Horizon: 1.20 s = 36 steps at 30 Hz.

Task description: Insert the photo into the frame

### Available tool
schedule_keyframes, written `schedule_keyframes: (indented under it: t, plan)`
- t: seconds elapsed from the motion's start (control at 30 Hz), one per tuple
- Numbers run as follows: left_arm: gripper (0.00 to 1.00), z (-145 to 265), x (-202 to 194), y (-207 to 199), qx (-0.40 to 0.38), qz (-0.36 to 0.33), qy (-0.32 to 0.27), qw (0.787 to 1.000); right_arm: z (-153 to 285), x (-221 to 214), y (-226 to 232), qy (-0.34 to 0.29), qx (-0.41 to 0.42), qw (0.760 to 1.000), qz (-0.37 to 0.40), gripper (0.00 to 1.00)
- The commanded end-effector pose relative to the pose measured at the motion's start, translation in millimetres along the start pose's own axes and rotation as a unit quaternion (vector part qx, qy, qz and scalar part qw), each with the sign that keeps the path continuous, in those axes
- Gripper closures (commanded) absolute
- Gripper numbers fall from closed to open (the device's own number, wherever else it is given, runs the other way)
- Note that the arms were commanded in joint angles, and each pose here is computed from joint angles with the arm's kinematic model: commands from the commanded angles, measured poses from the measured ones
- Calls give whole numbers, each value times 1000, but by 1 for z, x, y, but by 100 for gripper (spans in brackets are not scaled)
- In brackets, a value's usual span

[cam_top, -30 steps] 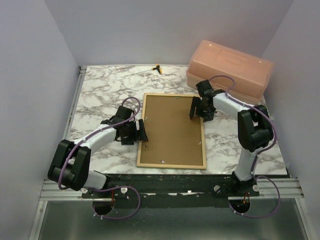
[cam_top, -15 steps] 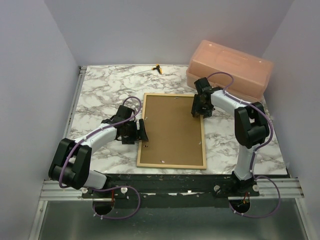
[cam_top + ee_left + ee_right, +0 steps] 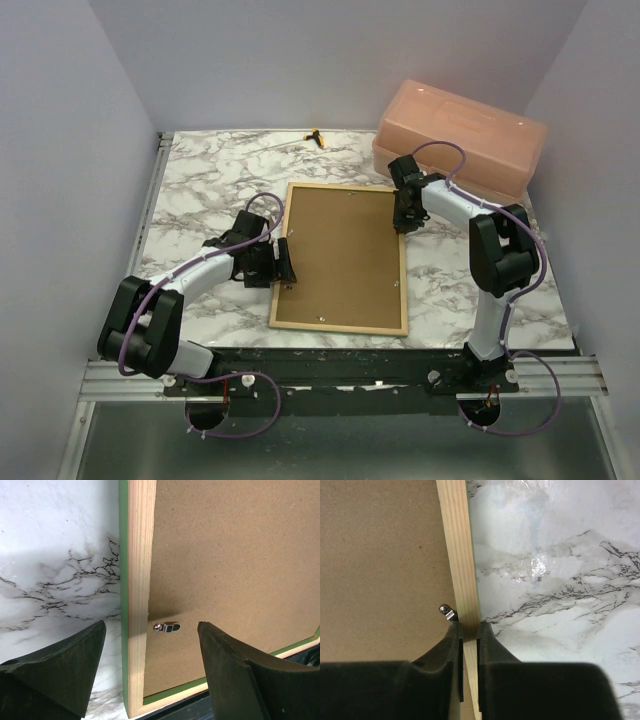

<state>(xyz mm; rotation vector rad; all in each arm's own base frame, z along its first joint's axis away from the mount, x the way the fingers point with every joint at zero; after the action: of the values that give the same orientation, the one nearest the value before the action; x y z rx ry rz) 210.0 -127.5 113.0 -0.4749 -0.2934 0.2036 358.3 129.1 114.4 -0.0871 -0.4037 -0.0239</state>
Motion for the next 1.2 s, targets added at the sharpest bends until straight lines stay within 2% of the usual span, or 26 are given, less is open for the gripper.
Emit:
schedule_keyframes:
  t: [0.0,0.07,0.17,0.47,0.83,1.0,1.1,1.17]
  plan:
    - [23,-4,-8,10,18,-1,16,1000,-5,0,-6,-12,-18,1000,-13,70]
    - [23,-2,-7,10,21,-2,12,1000,4,4,-4,-21,-3,1000,-18,47]
    - [23,2,-6,9,24,-3,5,1000,19,9,-1,-34,30,999,-26,35]
    - [23,13,-2,8,46,-3,-19,999,13,14,-2,-28,15,999,-26,35]
    - [23,16,-1,9,55,-2,-26,998,-16,10,-4,-21,-26,999,-16,45]
    - [23,15,-2,10,53,-2,-23,998,-21,10,-4,-22,-33,999,-8,67]
    - [23,14,-3,10,53,-2,-22,998,-23,10,-4,-20,-35,999,-2,86]
    - [23,14,-3,10,53,-2,-21,998,-25,8,-6,-18,-39,999,4,93]
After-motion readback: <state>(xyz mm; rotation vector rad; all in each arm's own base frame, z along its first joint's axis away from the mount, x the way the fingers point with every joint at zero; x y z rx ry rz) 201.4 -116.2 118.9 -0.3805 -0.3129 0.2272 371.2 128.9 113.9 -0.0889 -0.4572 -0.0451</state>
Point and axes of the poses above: each gripper's point midway between its finger pads, its own z axis back along the fingers, its own y axis along the line the jaws close on, x = y × z, the point moved 9 cm from there along z, back along the fingers, and after that the axes turned 7 degrees about z, right-handed, at the moved point
